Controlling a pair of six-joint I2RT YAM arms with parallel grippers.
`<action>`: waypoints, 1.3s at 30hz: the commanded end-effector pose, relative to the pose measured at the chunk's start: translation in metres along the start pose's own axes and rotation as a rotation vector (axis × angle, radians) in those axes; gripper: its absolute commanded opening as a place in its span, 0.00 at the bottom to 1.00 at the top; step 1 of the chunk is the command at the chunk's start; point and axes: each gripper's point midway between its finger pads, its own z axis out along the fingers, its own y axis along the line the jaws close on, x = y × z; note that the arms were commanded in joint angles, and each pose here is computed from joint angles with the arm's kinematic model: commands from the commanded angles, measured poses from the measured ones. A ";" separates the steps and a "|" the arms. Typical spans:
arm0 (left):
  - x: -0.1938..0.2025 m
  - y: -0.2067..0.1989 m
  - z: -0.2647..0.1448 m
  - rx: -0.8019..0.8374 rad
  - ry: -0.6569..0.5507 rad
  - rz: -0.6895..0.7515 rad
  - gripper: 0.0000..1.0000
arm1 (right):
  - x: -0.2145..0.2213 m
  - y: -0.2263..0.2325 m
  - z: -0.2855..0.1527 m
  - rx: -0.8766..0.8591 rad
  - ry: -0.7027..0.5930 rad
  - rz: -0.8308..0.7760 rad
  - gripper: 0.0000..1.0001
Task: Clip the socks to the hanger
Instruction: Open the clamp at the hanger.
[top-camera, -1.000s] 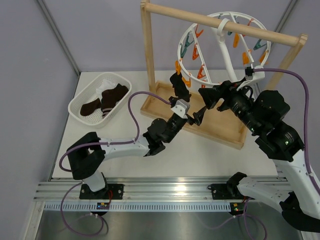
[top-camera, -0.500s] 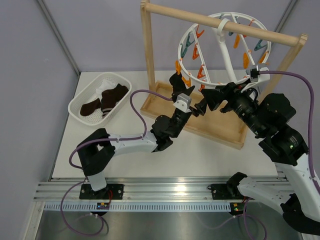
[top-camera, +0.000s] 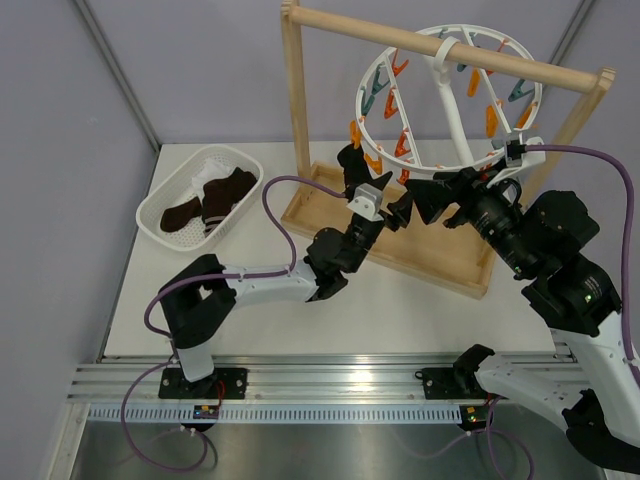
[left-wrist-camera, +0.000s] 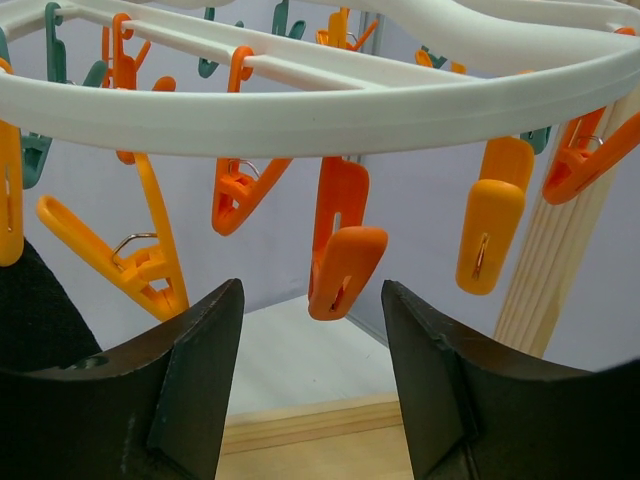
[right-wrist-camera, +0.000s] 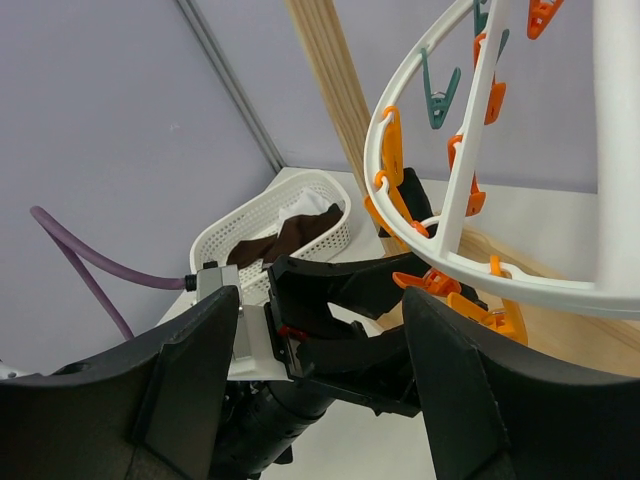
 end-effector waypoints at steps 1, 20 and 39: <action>-0.038 0.004 0.012 -0.033 -0.127 -0.070 0.59 | -0.003 0.008 -0.003 -0.038 0.001 -0.005 0.74; -0.053 0.012 -0.010 -0.010 -0.113 -0.105 0.17 | 0.017 0.004 0.006 -0.040 0.076 -0.068 0.74; -0.076 -0.012 -0.032 0.175 0.135 -0.078 0.09 | 0.017 0.026 0.017 -0.157 0.107 -0.099 0.73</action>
